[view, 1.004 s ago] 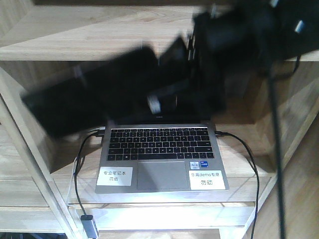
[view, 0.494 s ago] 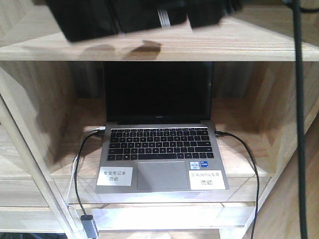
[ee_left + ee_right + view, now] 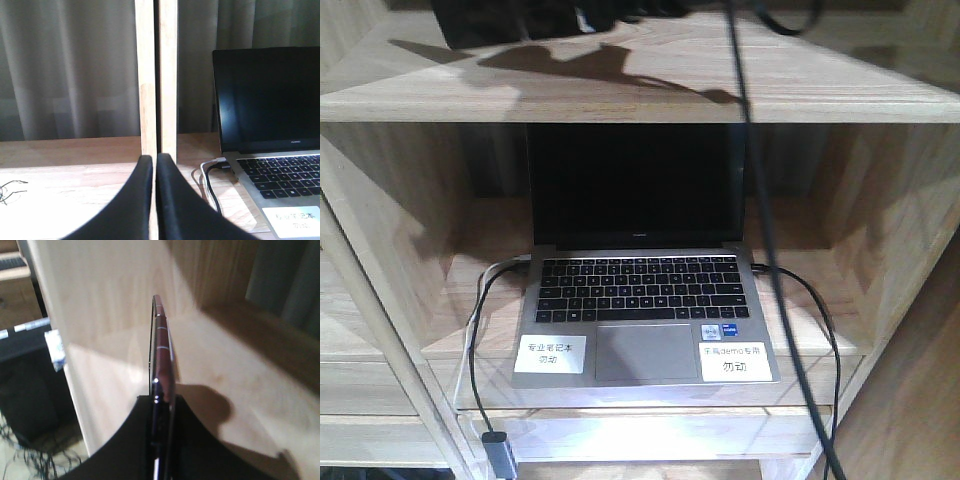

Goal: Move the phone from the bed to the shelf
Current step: 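Raise the phone onto the upper shelf with the right gripper, then lower the phone flat on the shelf and open the right gripper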

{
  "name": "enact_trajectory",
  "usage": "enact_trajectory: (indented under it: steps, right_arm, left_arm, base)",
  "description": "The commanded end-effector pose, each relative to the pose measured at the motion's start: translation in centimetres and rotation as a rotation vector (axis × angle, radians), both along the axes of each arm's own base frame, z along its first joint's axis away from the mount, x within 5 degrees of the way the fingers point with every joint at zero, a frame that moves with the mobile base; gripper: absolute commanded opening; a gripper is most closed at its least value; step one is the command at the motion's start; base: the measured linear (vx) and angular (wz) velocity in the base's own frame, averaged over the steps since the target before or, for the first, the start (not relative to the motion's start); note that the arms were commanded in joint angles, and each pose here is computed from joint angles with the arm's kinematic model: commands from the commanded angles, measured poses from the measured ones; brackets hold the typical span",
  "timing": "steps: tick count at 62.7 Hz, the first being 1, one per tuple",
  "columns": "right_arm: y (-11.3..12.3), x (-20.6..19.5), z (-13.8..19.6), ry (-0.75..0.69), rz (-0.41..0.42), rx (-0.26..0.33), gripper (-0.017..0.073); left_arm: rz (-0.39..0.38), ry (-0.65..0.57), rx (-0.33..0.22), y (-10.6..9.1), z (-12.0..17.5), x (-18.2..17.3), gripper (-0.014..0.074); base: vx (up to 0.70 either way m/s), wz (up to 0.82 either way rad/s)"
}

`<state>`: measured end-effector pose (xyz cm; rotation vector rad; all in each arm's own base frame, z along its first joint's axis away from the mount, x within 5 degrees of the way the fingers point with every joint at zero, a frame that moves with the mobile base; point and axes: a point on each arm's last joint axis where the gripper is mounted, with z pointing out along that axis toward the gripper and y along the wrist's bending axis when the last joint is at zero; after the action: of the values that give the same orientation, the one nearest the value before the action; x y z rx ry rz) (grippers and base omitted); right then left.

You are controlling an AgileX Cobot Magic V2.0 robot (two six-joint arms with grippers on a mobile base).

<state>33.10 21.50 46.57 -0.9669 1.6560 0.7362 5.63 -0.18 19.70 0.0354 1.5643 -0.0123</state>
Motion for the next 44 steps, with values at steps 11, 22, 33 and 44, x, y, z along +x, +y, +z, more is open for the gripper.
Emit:
enact_trajectory:
  steps: [11,22,33,44]
  right_arm:
    - [1.1,2.3,2.1,-0.063,-0.031,0.179,-0.0002]
    - [1.8,3.9,0.3,-0.026,-0.050,0.172,-0.0002]
    - [2.2,5.1,-0.9,-0.012,-0.080,0.177,-0.0002]
    - [2.3,5.8,-1.7,-0.008,-0.100,0.173,-0.0002]
  left_arm:
    - [-0.004,-0.104,-0.023,0.0,1.6,-0.2,0.0001]
    - [-0.004,-0.104,-0.023,0.0,1.6,-0.2,0.0001]
    - [-0.004,-0.104,-0.023,0.0,1.6,-0.2,0.0001]
    - [-0.004,-0.104,-0.023,0.0,1.6,-0.2,0.0001]
  base:
    - [0.00,0.00]
    - [0.00,0.00]
    - [0.00,0.00]
    - [0.00,0.00]
